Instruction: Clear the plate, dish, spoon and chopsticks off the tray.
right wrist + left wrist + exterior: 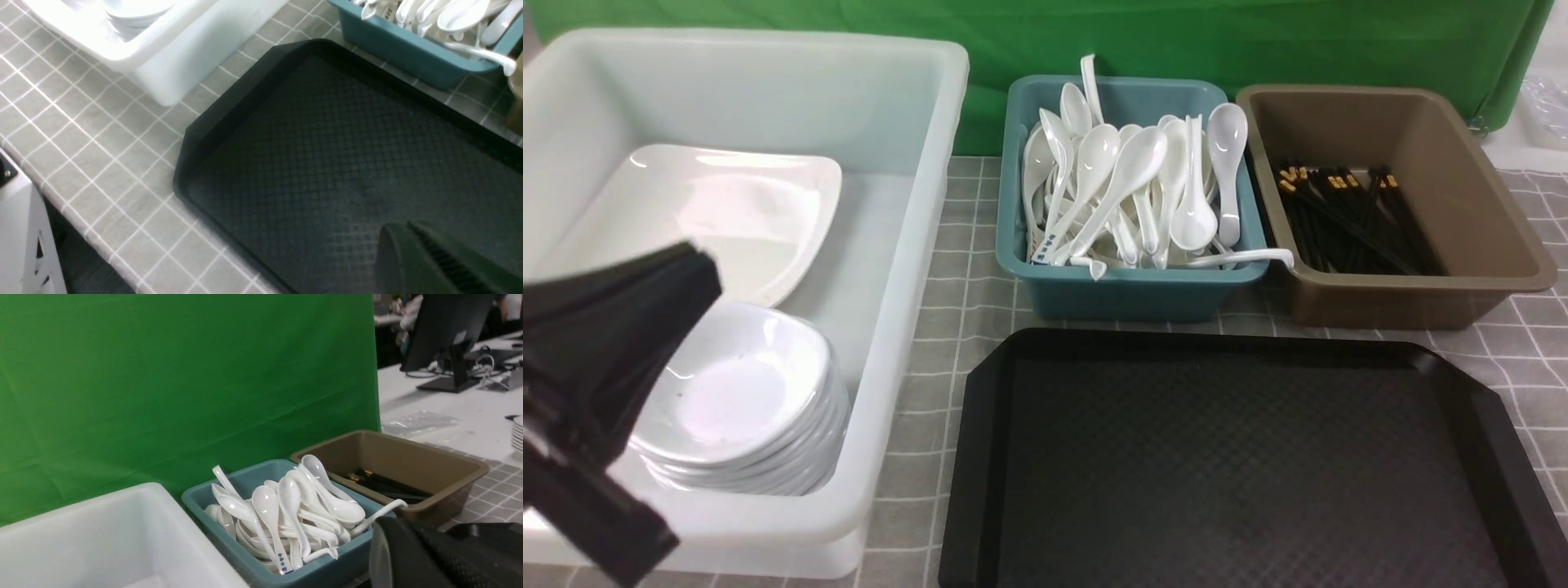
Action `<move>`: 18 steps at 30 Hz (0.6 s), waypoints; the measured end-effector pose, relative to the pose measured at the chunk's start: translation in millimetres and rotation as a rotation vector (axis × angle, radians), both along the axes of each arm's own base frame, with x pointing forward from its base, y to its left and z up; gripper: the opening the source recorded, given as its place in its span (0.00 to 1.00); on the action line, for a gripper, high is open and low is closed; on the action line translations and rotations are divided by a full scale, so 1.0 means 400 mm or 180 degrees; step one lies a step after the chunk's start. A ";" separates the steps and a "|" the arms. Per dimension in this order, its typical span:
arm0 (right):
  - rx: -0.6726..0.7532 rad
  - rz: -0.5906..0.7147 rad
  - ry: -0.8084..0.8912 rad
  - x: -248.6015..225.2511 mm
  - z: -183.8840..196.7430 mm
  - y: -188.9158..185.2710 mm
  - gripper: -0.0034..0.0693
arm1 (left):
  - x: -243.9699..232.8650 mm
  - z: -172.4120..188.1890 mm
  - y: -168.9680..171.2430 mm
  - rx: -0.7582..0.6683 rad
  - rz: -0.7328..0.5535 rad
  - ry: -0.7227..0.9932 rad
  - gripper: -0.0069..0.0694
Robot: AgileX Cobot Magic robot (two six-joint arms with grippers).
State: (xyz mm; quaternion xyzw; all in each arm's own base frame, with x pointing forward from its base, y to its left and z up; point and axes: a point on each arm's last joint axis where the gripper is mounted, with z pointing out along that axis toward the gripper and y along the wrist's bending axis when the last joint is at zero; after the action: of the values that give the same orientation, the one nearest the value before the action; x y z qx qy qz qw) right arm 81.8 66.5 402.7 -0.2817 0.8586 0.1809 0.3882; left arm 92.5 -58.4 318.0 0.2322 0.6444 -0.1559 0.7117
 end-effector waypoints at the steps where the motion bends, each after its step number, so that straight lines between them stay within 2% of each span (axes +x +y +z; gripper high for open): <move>1: 0.0005 -0.0003 -0.0004 0.000 0.000 0.000 0.11 | -0.005 -0.018 0.004 0.0003 0.0007 0.0001 0.10; 14: 0.0010 -0.0007 -0.0001 0.000 0.000 0.000 0.15 | -0.005 -0.129 0.003 0.0247 -0.0025 0.0361 0.10; 18: 0.0019 -0.0163 -0.0058 0.002 0.004 -0.014 0.17 | -0.007 -0.153 0.004 0.0299 -0.0003 0.0442 0.10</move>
State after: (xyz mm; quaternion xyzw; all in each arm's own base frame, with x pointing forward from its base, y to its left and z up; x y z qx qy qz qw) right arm 82.6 60.8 404.4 -0.2601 0.8614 0.1709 0.4013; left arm 89.8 -56.8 256.9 0.2542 0.6987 -0.1416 0.6535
